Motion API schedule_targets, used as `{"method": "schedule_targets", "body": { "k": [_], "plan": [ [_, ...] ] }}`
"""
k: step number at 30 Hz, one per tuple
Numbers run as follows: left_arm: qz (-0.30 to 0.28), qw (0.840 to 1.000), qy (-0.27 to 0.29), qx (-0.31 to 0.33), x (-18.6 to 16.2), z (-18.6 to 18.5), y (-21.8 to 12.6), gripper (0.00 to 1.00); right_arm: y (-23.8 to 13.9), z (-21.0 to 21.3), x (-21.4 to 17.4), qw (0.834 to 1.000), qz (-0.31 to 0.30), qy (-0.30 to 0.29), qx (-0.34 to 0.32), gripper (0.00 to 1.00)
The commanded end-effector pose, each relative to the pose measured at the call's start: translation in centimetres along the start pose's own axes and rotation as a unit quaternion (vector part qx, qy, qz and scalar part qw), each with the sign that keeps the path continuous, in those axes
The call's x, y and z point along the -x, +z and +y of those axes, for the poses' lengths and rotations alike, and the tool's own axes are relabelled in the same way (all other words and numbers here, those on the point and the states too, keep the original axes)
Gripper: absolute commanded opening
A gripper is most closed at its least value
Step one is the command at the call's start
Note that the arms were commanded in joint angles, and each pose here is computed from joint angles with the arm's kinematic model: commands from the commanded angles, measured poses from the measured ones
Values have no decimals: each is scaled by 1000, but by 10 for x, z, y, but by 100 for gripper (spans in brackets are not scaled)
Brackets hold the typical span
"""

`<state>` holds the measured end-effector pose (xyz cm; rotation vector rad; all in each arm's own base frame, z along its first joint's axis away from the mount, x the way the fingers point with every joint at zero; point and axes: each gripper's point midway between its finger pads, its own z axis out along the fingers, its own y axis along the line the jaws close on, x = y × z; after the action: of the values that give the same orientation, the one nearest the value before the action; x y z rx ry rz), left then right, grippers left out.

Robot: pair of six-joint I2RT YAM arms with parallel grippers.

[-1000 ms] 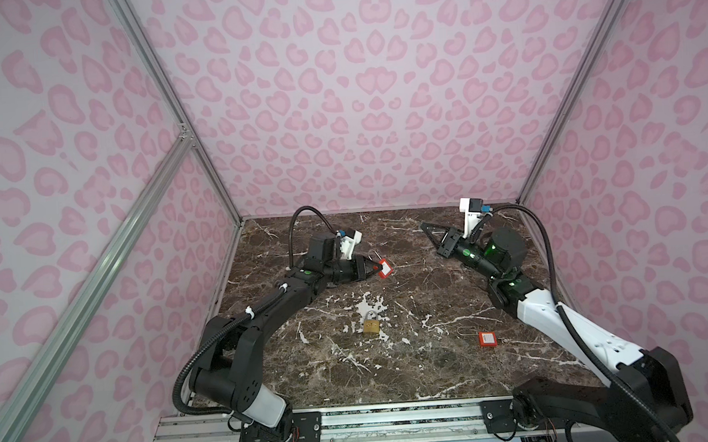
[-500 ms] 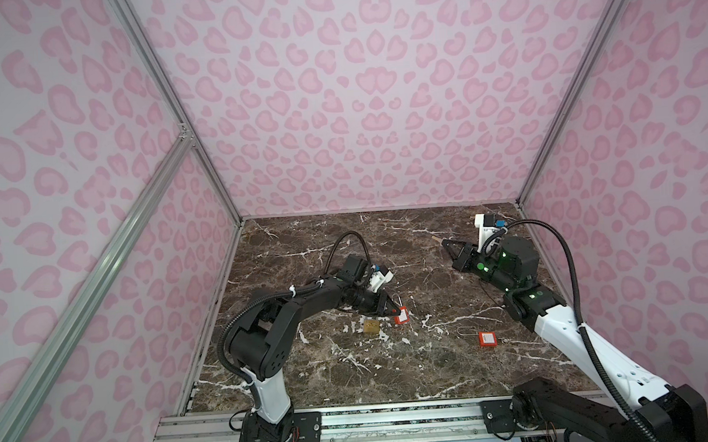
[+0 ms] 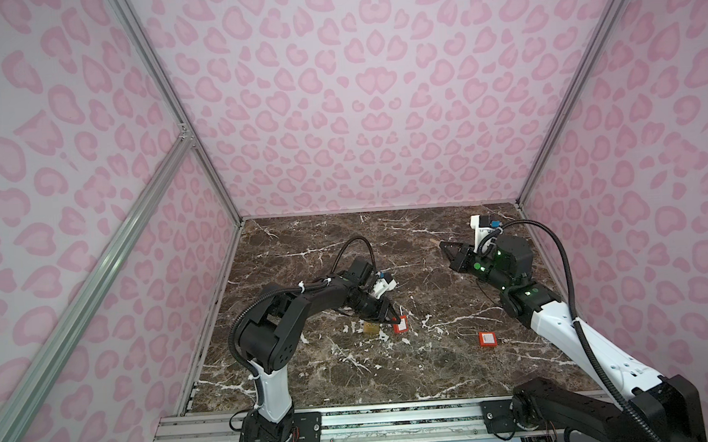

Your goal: Lock with the key

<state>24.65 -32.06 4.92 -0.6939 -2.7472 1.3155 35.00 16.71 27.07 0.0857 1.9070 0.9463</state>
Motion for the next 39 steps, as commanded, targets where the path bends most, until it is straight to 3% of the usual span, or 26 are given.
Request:
{"method": "schedule_targets", "body": {
  "k": [1,6,15,28,39],
  "plan": [
    [3,1000,7,4,1,2,1,10,0,1,1,1000,0,0,1,0],
    [4,1000,3,16,4,6,2,13,-1,-1,-2,1000,1,-1,-1,0],
    [9,999,3,34,3,12,1,33,-2,1,-2,1000,3,-3,2,0],
    [-3,999,6,48,11,11,-3,52,-7,2,-2,1000,-1,-7,1,0],
    [-2,998,0,63,13,13,-5,56,-9,2,-3,1000,1,-9,0,0]
  ]
}}
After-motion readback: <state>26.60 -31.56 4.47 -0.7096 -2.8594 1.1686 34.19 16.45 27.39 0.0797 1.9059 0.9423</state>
